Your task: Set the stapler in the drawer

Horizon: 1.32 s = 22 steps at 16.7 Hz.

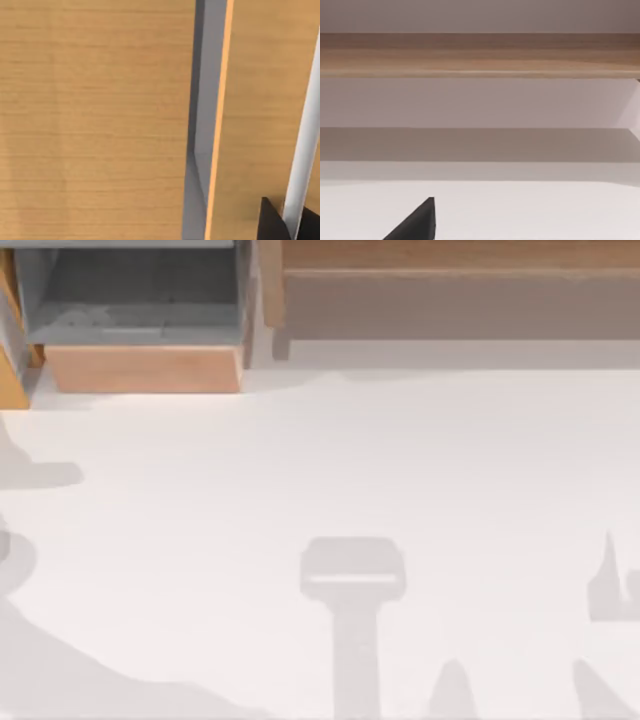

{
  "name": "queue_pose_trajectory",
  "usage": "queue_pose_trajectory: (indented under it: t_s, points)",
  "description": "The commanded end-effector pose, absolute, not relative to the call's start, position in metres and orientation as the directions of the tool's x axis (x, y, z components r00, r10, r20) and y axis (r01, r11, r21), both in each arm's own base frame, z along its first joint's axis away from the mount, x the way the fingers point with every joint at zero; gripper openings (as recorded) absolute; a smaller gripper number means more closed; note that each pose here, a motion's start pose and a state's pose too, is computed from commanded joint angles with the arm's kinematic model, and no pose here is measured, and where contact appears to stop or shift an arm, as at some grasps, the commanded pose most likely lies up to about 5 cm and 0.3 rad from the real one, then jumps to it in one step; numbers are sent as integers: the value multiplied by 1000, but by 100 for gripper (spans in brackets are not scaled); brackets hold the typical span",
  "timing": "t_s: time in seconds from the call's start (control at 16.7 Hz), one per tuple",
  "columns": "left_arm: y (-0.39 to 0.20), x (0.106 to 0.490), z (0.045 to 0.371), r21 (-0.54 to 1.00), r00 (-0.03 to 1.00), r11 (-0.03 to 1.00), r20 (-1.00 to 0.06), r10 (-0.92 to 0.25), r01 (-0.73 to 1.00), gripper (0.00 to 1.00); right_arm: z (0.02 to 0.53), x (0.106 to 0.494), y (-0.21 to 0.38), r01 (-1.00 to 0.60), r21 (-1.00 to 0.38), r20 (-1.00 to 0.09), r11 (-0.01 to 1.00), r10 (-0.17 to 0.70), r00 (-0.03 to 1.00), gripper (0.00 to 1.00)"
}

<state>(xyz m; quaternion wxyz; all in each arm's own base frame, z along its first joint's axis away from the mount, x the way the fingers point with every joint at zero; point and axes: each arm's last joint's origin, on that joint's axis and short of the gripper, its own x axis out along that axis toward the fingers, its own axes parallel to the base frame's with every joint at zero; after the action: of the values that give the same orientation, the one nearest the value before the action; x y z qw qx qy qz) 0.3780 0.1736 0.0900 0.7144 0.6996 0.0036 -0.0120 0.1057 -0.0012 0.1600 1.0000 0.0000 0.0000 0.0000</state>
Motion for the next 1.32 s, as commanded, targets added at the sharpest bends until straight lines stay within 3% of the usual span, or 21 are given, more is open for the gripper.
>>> queue_pose_trajectory:
  t_s: [0.24,0.66,0.96,1.32]
  points:
    - [174,380,87,999,999,25,-33,-13,33,0,160,106,-1,0,0,0,1000,0,1000,100]
    - [175,435,90,1000,1000,22,-21,-8,21,0,160,106,-1,0,0,0,1000,0,1000,100]
    - [174,439,89,999,1000,24,-26,-8,26,0,160,106,-1,0,0,0,1000,0,1000,100]
    - [174,439,89,999,1000,24,-26,-8,26,45,160,106,-1,0,0,0,1000,0,1000,100]
